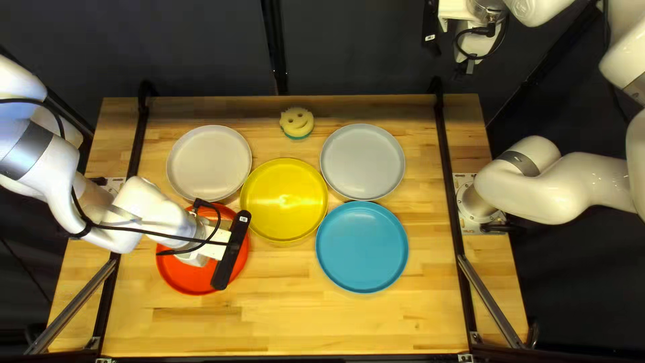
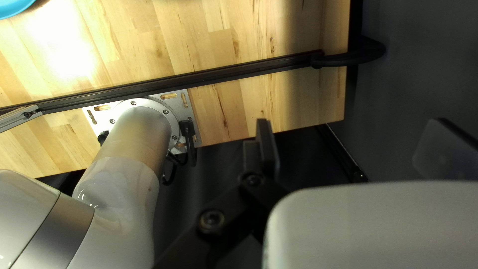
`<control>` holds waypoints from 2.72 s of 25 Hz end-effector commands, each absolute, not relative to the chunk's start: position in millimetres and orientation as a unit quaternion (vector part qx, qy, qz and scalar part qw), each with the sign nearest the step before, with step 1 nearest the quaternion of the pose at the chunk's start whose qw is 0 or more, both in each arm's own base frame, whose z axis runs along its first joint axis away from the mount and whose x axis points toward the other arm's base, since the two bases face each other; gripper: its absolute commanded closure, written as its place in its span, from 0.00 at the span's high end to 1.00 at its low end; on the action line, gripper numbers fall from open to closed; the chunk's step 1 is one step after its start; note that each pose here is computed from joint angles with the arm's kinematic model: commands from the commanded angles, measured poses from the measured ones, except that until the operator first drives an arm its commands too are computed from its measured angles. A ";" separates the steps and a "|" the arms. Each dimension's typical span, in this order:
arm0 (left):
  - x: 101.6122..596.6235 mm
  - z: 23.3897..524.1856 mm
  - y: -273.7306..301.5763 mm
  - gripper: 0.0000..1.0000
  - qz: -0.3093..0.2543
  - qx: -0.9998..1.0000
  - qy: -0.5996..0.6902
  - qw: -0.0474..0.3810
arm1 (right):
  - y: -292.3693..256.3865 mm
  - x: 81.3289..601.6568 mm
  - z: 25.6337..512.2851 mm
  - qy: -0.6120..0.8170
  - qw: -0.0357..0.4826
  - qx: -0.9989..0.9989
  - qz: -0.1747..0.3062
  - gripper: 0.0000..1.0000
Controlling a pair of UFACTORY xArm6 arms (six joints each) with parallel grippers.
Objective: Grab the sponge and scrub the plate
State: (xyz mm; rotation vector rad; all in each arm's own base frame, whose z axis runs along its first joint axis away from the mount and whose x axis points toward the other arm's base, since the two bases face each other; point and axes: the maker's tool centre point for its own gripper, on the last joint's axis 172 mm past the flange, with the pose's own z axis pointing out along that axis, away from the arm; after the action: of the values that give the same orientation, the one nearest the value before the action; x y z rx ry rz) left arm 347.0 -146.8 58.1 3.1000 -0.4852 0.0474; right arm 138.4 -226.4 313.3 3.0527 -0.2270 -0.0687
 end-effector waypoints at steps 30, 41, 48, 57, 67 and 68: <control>311.9 54.9 -142.5 0.00 0.003 0.991 -0.128 0.034 | -226.4 138.4 313.3 -0.074 0.040 0.996 -0.022 1.00; 307.9 52.5 -134.4 0.00 0.007 0.992 -0.121 0.040 | -226.4 138.4 313.3 -0.074 0.040 0.996 -0.022 1.00; 305.7 55.2 -172.5 0.00 0.006 0.992 -0.118 0.049 | -226.4 138.4 313.3 -0.074 0.040 0.996 -0.022 1.00; 296.2 61.3 -216.2 0.00 0.003 0.993 -0.106 0.057 | -226.4 138.4 313.3 -0.074 0.040 0.996 -0.022 1.00; 281.7 53.1 -207.7 0.00 -0.001 0.994 -0.092 0.065 | -226.4 138.4 313.3 -0.074 0.040 0.996 -0.022 1.00; 279.3 51.0 -200.9 0.00 -0.002 0.994 -0.091 0.066 | -226.4 138.4 313.3 -0.074 0.040 0.996 -0.022 1.00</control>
State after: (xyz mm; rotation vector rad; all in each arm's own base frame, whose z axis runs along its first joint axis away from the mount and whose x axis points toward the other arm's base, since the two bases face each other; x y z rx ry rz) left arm 281.9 -209.2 53.7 3.0012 -0.2811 -0.0067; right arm 138.4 -226.4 313.3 3.0527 -0.2270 -0.0687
